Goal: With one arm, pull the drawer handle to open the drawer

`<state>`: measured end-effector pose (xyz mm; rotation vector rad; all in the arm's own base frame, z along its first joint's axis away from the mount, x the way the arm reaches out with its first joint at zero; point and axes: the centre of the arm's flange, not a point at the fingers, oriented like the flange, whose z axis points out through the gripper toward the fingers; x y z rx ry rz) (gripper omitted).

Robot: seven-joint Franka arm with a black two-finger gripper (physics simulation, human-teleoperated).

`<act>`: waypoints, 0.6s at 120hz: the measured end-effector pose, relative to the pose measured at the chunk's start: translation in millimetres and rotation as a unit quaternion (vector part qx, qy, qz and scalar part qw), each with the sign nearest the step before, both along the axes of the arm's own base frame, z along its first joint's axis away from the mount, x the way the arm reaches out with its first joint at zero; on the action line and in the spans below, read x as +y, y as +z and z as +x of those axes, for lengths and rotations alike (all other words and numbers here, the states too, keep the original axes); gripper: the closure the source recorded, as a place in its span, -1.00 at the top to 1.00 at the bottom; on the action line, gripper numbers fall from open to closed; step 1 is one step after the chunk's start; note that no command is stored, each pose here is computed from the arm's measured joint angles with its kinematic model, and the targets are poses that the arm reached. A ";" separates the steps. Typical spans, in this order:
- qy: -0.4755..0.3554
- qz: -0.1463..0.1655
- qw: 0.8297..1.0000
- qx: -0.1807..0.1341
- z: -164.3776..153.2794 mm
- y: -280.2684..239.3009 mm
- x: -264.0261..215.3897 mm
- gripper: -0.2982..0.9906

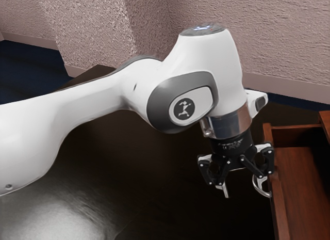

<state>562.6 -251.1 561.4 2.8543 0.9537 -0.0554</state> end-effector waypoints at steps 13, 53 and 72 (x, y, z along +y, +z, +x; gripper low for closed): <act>0.002 0.002 1.000 0.002 -2.5 -1.1 3.6 0.17; 0.007 0.006 1.000 0.006 -11.7 -0.6 20.0 0.17; 0.011 0.008 1.000 0.010 -17.7 -3.3 30.6 0.17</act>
